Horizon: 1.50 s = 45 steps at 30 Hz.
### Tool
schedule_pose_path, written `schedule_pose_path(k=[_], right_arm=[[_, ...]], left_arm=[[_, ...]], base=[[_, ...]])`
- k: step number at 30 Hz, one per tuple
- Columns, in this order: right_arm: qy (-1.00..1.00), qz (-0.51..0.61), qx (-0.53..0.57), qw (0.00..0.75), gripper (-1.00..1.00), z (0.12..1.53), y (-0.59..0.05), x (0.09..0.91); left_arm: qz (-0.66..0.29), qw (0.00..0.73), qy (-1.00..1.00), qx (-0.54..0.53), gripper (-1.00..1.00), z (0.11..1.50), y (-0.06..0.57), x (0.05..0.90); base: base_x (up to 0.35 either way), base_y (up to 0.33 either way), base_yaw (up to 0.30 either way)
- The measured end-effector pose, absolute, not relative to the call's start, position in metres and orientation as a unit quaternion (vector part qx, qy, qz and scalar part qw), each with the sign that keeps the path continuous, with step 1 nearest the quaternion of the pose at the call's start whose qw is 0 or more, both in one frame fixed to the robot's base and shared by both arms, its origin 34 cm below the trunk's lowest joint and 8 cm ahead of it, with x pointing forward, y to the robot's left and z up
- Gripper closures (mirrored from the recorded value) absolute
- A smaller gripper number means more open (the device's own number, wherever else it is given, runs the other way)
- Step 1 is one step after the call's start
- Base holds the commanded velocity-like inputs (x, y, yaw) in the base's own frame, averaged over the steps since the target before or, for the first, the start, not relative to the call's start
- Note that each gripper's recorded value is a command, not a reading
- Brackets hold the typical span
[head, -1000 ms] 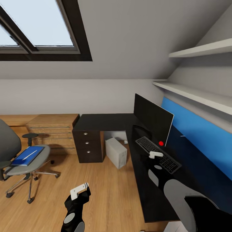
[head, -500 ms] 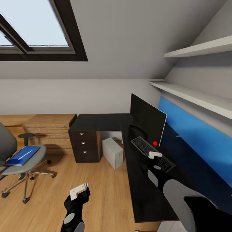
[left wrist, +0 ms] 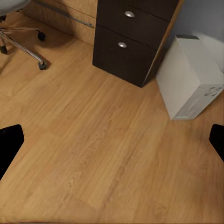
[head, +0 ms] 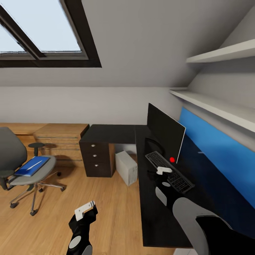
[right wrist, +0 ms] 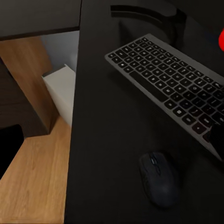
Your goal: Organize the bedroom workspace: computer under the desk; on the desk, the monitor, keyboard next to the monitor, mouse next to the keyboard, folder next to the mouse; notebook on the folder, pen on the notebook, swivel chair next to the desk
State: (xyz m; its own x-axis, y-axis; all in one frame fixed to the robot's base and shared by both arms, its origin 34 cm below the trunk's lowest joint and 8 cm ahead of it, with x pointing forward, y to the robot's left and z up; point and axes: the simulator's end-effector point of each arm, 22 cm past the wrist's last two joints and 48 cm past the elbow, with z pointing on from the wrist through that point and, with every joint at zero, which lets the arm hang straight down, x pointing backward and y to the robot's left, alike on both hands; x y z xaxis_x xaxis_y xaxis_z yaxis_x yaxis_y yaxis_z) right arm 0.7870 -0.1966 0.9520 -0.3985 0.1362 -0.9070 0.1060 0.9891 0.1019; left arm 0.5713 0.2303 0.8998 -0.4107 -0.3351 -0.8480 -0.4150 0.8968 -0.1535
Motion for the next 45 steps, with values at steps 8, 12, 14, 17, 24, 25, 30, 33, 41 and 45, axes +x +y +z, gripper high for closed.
schedule_pose_path(k=[8, 12, 14, 17, 24, 25, 30, 33, 41, 45], right_arm=[[0.836, 0.014, 0.072, 0.544, -1.0, 0.952, -0.197, 0.787], [0.836, 0.014, 0.072, 0.544, -1.0, 0.952, -0.197, 0.787], [0.836, 0.014, 0.072, 0.544, -1.0, 0.952, -0.197, 0.787], [0.836, 0.014, 0.072, 0.544, -1.0, 0.952, -0.198, 0.787], [0.836, 0.011, 0.073, 0.544, -1.0, 0.948, -0.201, 0.79], [0.836, 0.011, 0.073, 0.544, -1.0, 0.947, -0.201, 0.791], [0.835, 0.011, 0.073, 0.545, -1.0, 0.944, -0.202, 0.793], [0.835, 0.011, 0.072, 0.545, -1.0, 0.941, -0.202, 0.794], [0.835, 0.01, 0.072, 0.545, -1.0, 0.935, -0.202, 0.797], [0.835, 0.007, 0.072, 0.545, -1.0, 0.931, -0.207, 0.798]], left_arm=[[0.042, 0.495, 0.839, -0.223, -1.0, 0.9, 0.229, 0.571], [0.047, 0.495, 0.838, -0.227, -1.0, 0.901, 0.23, 0.57], [0.053, 0.494, 0.837, -0.23, -1.0, 0.901, 0.232, 0.569], [0.061, 0.492, 0.836, -0.236, -1.0, 0.902, 0.236, 0.567], [0.073, 0.485, 0.837, -0.243, -1.0, 0.894, 0.242, 0.566], [0.073, 0.483, 0.838, -0.244, -1.0, 0.893, 0.242, 0.566], [0.079, 0.46, 0.853, -0.232, -1.0, 0.879, 0.244, 0.563], [0.089, 0.437, 0.865, -0.23, -1.0, 0.869, 0.252, 0.56], [0.104, 0.404, 0.875, -0.244, -1.0, 0.852, 0.274, 0.556], [0.105, 0.404, 0.875, -0.245, -1.0, 0.848, 0.274, 0.557]], base=[[0.0, -0.125, 0.121], [0.0, -0.016, 0.016], [0.0, -0.007, 0.007], [0.0, -0.004, 0.004], [0.0, 0.0, 0.0], [0.0, 0.0, 0.0], [0.0, 0.0, 0.0], [0.0, 0.0, 0.0], [0.0, 0.0, 0.0], [0.0, 0.0, 0.0]])
